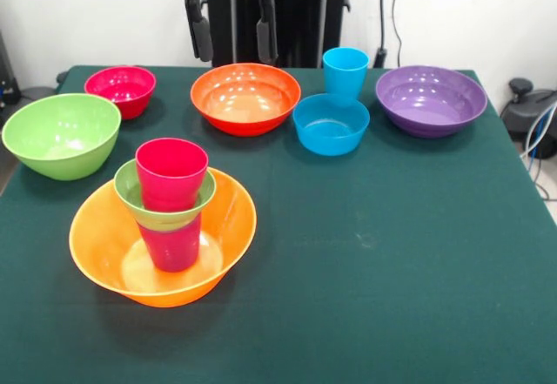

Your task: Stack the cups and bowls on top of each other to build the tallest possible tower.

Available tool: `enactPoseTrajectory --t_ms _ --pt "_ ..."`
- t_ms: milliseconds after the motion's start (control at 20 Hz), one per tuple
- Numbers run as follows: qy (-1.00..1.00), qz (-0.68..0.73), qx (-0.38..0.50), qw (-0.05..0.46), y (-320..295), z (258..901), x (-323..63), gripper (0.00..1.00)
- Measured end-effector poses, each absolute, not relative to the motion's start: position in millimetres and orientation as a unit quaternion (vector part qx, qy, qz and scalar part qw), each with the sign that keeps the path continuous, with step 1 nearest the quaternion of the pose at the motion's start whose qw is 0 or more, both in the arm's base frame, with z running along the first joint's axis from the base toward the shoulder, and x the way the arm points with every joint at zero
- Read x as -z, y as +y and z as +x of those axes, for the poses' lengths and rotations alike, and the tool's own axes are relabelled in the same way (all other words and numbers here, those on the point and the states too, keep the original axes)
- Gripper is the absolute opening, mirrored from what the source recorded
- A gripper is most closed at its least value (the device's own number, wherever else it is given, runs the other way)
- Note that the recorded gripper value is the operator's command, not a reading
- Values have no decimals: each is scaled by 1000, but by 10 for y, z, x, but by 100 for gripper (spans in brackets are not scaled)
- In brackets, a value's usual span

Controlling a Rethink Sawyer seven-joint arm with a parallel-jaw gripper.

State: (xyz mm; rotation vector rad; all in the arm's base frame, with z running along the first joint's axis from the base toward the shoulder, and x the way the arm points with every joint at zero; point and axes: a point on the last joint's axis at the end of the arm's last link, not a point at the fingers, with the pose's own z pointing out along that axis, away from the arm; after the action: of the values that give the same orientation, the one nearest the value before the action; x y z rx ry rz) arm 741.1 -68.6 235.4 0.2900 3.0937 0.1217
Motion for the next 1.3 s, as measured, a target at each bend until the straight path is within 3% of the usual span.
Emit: enactPoseTrajectory --t_ms 750,1300 --pt "984 134 -55 105 -740 7553 -2840 100" --pt "980 164 -59 97 -940 7041 -2732 100"
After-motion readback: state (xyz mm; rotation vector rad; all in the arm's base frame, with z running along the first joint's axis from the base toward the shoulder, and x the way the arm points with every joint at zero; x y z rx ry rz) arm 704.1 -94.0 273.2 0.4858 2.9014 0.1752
